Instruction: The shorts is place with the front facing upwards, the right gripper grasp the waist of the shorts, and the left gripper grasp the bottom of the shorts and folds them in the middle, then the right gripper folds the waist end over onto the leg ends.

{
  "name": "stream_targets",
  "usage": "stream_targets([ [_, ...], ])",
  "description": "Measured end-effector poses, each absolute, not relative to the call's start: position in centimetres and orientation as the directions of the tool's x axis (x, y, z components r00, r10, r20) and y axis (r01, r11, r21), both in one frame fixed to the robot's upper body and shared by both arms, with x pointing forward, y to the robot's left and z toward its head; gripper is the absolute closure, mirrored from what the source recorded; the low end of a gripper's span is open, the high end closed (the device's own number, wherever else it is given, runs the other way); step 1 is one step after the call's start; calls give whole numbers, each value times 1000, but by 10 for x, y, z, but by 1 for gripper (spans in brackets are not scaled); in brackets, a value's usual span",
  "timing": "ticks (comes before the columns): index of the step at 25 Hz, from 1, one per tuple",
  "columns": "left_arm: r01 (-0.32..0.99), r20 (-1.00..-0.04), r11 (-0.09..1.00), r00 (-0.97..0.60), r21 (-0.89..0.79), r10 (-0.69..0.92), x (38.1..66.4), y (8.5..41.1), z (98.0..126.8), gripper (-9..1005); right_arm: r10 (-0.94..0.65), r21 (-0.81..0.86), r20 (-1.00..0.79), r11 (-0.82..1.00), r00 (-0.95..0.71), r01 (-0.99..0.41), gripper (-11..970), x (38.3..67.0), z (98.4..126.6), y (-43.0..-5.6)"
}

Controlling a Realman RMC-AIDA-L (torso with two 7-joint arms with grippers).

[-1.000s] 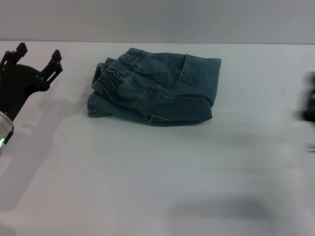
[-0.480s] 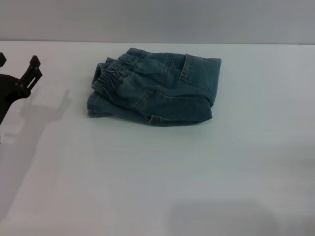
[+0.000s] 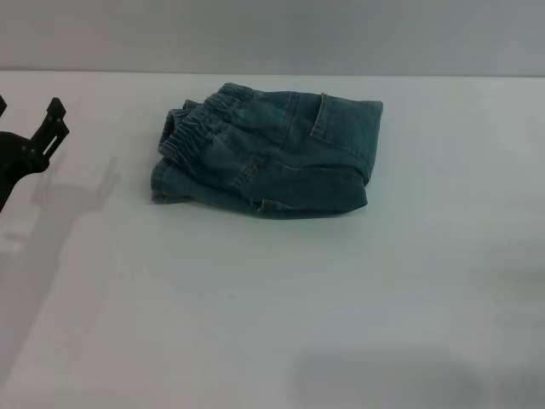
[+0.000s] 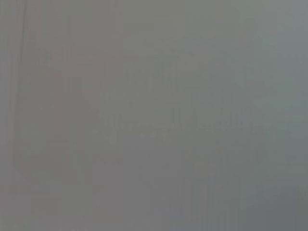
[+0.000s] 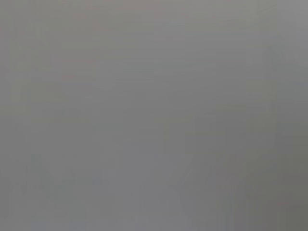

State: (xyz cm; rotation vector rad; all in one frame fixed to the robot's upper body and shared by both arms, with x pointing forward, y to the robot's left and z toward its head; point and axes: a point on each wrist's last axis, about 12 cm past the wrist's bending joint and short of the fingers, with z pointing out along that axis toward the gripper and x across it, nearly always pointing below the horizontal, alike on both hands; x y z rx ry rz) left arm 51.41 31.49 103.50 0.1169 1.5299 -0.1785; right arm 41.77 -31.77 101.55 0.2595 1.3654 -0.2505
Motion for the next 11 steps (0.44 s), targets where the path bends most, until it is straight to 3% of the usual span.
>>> stream_targets([
  [11,182,-999,983,33,-35,-41,510,318,1034,152,-25,30,-982,957,187,289,317,423,1016,-312],
])
